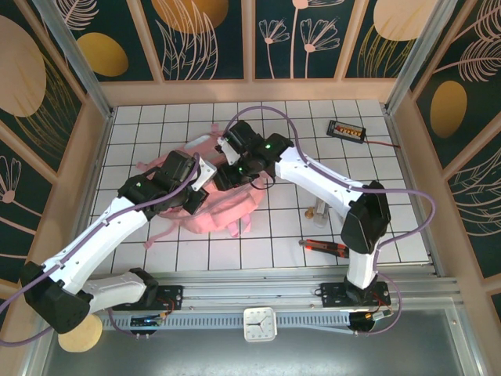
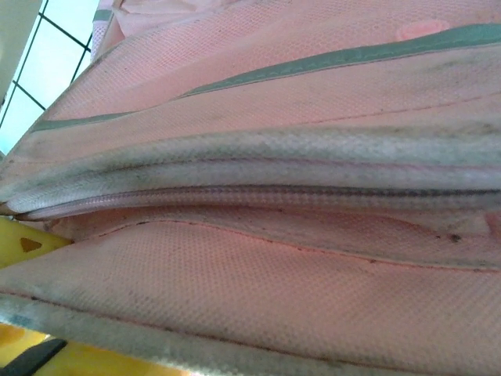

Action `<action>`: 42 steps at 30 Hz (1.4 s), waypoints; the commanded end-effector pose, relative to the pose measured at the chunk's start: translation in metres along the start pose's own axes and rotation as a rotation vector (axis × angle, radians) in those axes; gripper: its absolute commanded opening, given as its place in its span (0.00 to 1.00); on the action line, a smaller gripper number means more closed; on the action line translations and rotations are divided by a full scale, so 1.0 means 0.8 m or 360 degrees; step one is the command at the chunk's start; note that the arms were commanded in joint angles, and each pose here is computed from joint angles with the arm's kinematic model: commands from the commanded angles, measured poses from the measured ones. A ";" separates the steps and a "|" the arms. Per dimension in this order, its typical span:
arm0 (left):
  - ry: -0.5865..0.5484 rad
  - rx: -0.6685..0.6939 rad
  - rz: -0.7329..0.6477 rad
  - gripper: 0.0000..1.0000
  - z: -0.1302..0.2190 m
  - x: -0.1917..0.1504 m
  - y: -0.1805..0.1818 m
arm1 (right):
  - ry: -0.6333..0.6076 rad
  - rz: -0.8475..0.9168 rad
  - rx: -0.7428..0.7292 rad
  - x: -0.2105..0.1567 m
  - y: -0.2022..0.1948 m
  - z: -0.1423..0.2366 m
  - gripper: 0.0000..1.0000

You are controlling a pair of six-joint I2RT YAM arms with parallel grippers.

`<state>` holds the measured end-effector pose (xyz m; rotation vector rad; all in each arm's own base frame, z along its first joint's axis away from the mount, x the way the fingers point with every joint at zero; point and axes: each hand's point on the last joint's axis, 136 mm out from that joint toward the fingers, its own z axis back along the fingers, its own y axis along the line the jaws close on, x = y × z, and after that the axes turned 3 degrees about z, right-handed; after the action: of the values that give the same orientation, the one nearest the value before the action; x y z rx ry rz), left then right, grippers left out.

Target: Pack books, pencil case, and school supplies into a backpack

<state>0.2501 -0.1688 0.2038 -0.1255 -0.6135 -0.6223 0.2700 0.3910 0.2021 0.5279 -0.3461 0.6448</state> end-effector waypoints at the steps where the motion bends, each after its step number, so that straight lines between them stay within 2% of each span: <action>1: -0.0263 -0.0081 -0.0005 0.00 0.033 0.055 -0.011 | -0.0100 0.0063 -0.0033 0.025 0.002 0.000 0.28; 3: -0.0257 -0.0059 0.0002 0.00 0.034 0.053 -0.007 | -0.0102 0.0066 -0.0026 0.021 0.003 0.005 0.13; 6: -0.0229 -0.0013 0.0008 0.00 0.031 0.047 -0.002 | -0.0109 0.0073 -0.0055 0.011 -0.003 0.015 0.00; 12: -0.0193 0.0074 0.0011 0.00 0.030 0.034 0.010 | -0.0086 -0.0007 -0.0159 -0.017 -0.060 0.037 0.00; 18: -0.0158 0.0105 -0.0004 0.00 0.030 0.021 0.014 | -0.0106 -0.0116 -0.0265 -0.017 -0.140 0.053 0.00; 20: -0.0173 0.0076 -0.0001 0.00 0.033 0.022 0.010 | -0.0120 -0.0103 -0.0121 -0.004 -0.126 0.054 0.00; 23: -0.0192 0.0038 0.0003 0.00 0.037 0.027 0.006 | -0.0205 0.0068 0.0092 0.017 -0.061 0.057 0.41; 24: -0.0195 0.0020 0.0003 0.00 0.038 0.029 0.003 | -0.0214 0.0124 0.0135 0.020 -0.039 0.055 0.49; 27: -0.0200 -0.0050 -0.0015 0.00 0.039 0.038 -0.006 | -0.0181 0.0206 0.0225 0.018 0.001 0.038 0.50; 30: -0.0181 -0.0121 -0.0032 0.00 0.039 0.043 -0.016 | -0.0190 0.0238 0.0252 0.025 0.018 0.028 0.50; 42: -0.0192 -0.0210 -0.0047 0.00 0.043 0.054 -0.027 | -0.0158 0.0274 0.0191 0.046 0.012 0.001 0.51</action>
<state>0.2471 -0.1700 0.2123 -0.1391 -0.5754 -0.6281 0.2749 0.4016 0.2181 0.6498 -0.3806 0.7835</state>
